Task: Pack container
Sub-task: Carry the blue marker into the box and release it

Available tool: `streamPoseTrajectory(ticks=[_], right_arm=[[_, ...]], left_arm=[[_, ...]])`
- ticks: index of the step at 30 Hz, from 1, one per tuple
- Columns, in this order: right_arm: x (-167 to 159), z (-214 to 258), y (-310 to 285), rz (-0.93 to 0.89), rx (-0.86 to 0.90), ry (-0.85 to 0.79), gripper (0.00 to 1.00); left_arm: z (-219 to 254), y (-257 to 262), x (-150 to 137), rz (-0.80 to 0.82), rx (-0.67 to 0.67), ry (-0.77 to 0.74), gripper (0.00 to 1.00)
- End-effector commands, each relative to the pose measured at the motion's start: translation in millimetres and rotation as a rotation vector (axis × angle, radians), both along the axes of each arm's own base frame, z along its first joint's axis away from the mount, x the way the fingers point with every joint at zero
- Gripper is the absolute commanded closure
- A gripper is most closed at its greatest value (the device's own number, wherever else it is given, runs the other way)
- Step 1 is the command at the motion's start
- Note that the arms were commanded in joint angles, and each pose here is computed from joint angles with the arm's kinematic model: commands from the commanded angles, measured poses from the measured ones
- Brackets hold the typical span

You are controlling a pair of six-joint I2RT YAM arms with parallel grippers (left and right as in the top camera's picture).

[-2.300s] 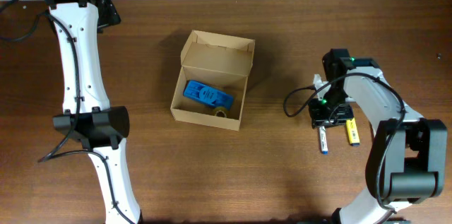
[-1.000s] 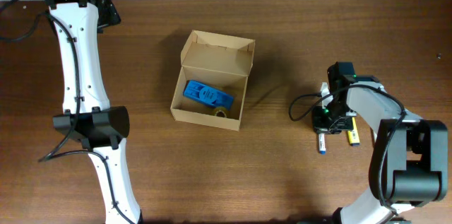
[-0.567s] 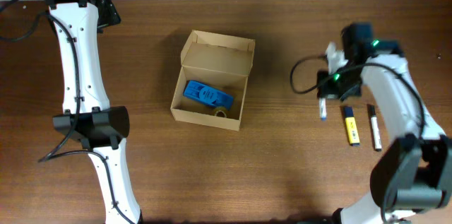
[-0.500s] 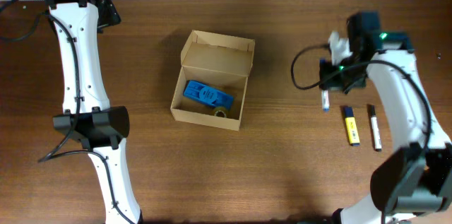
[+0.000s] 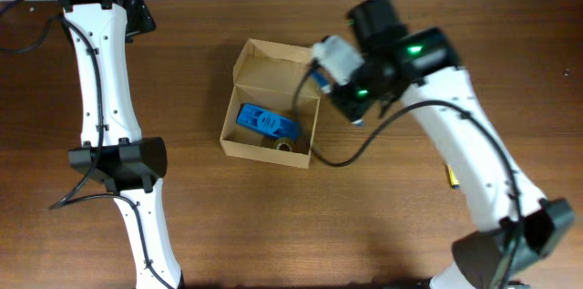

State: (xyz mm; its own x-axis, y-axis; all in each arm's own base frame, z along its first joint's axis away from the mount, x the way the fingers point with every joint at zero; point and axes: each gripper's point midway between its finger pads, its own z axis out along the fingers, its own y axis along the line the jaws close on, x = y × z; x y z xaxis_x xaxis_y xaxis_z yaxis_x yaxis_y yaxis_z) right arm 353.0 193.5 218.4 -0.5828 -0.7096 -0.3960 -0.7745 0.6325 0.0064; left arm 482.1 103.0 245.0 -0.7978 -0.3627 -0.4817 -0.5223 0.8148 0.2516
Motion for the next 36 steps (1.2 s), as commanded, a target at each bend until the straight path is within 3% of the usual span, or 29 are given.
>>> streamPoseTrajectory(ticks=[1, 10, 22, 36], right_arm=[[3.6, -23.1, 28.7, 0.098, -0.039, 0.002, 0.96], [1.8, -80.0, 67.6, 0.198, -0.086, 0.080, 0.96], [7.3, -81.2, 113.3, 0.288, -0.028, -0.022, 0.97], [2.1, -131.3, 118.2, 0.364, -0.094, 0.057, 0.96]], left_arm=[[21.5, 1.2, -5.7, -0.009, 0.008, -0.043, 0.01], [21.4, 1.2, -5.7, -0.009, 0.008, -0.043, 0.00], [21.4, 1.2, -5.7, -0.009, 0.008, -0.043, 0.00], [21.4, 1.2, -5.7, -0.009, 0.008, -0.043, 0.01]])
